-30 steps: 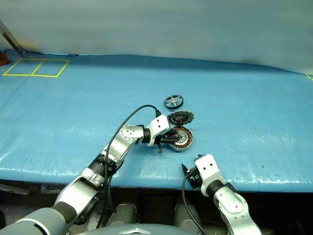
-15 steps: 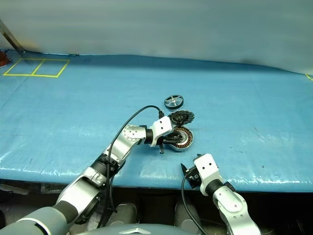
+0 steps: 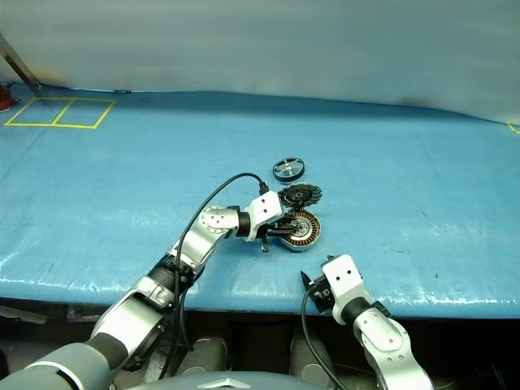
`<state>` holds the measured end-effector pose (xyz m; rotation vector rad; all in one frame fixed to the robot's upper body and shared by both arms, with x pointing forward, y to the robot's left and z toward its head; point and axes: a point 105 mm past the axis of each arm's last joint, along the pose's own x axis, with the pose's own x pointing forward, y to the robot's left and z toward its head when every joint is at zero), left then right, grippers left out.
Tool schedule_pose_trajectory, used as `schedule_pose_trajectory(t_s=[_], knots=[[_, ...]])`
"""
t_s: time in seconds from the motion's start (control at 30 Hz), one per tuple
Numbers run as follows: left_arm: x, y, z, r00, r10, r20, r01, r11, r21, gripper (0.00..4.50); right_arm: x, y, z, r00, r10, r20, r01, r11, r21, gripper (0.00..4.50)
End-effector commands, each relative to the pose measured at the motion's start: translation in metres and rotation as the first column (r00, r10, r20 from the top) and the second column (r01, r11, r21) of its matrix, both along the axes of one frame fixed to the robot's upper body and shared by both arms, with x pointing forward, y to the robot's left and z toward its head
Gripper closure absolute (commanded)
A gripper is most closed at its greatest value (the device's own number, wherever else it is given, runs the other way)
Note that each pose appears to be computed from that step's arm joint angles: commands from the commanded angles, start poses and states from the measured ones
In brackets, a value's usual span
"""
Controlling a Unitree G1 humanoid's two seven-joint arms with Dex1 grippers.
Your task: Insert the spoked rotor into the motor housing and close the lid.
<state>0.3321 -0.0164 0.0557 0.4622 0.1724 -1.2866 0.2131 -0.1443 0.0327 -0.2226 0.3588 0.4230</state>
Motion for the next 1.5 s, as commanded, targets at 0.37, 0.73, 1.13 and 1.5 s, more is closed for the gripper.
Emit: schedule_pose_trajectory(t_s=[0.37, 0.73, 1.13, 1.5], knots=[[-0.007, 0.006, -0.021, 0.998, 0.007, -0.065, -0.003, 0.998, 0.057, 3.83, 0.002, 0.002, 0.007, 0.999, 0.01, 0.034, -0.01, 1.0, 0.0, 0.7], [-0.007, 0.001, -0.013, 0.999, 0.012, -0.052, -0.012, 1.0, -0.006, 2.78, 0.001, 0.002, 0.005, 1.0, 0.01, 0.027, -0.01, 1.0, 0.0, 0.7], [-0.019, 0.002, 0.009, 0.995, -0.071, -0.075, 0.061, 0.99, -0.129, 1.84, 0.001, 0.004, 0.006, 0.999, 0.018, 0.029, -0.018, 1.0, 0.001, 0.7], [-0.016, 0.023, 0.035, 0.998, -0.041, -0.052, 0.03, 0.979, -0.201, 1.84, 0.003, 0.006, 0.005, 0.999, 0.032, 0.028, -0.032, 0.999, 0.001, 0.7]])
